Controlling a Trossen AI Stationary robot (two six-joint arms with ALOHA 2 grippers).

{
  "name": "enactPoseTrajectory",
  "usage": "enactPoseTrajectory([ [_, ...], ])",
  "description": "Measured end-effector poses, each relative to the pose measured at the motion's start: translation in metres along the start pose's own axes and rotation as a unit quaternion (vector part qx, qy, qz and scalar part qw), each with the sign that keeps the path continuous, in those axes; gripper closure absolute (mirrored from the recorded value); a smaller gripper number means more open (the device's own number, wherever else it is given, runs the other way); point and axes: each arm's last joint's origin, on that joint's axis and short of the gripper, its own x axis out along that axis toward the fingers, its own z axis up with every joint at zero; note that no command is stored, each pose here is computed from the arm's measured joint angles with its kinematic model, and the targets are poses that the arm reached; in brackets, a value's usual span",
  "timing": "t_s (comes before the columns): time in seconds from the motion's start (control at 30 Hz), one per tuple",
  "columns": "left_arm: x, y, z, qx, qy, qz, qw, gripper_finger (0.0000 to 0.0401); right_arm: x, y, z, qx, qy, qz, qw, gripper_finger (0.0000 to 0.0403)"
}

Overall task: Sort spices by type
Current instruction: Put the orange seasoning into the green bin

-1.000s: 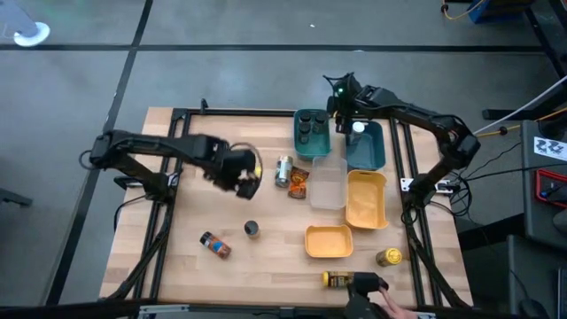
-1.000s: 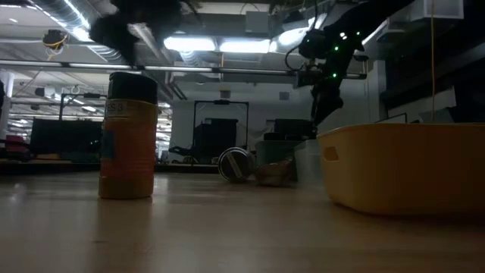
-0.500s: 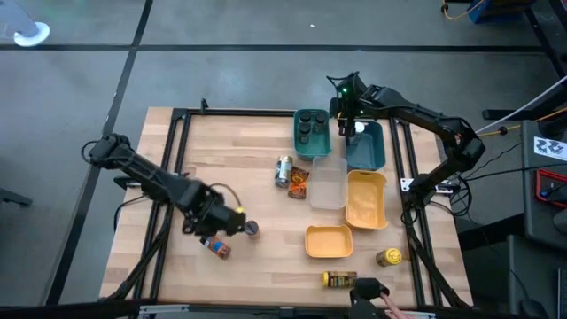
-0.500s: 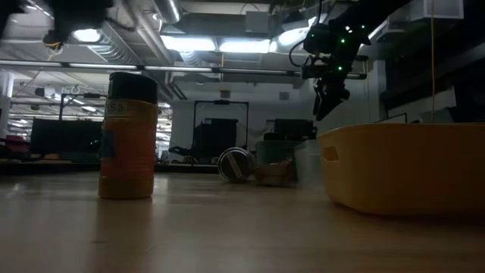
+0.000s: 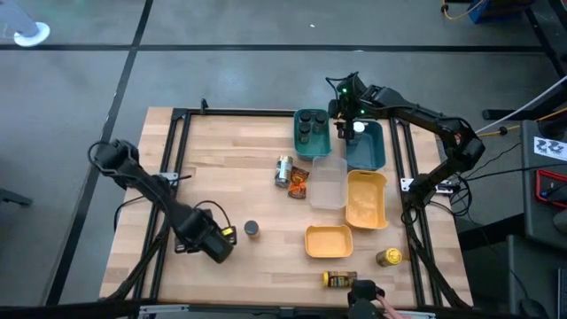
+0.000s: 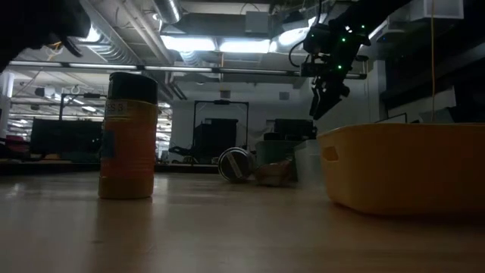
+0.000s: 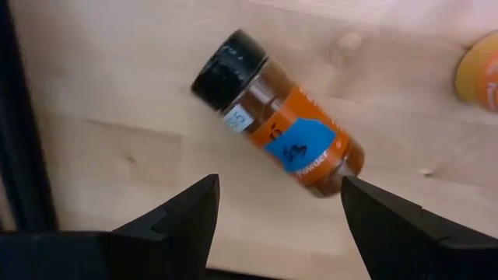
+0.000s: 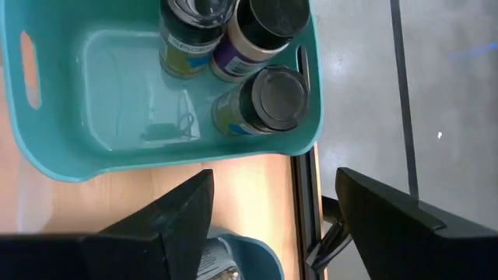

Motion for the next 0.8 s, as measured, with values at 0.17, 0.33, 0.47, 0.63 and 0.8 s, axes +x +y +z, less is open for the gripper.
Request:
enactPoseTrajectory([
  [0.17,0.0091,-0.0036,-0.0032,0.019,-0.004,0.002,1.0,0.0148,0.0001,0.0,0.0,0.0,0.0,0.0,1.0,0.0134],
  [0.33,0.0098,-0.0043,-0.0037,0.019,-0.003,0.001,1.0,0.0148,0.0001,0.0,0.0001,0.0,0.0,0.0,1.0,0.0134],
  [0.47,0.0098,-0.0043,-0.0037,-0.01,-0.003,0.001,1.0,0.0148,0.0003,0.0,0.0,0.0,0.0,0.0,1.0,0.0134],
  [0.63,0.0098,-0.0043,-0.0037,-0.072,-0.005,-0.001,0.997,0.0148,0.0003,0.0,0.0,0.0,0.0,0.0,1.0,0.0134],
  [0.8,0.0098,-0.0044,-0.0036,-0.135,-0.005,-0.001,0.991,0.0148,0.0003,0.0,0.0,0.0,0.0,0.0,1.0,0.0134],
])
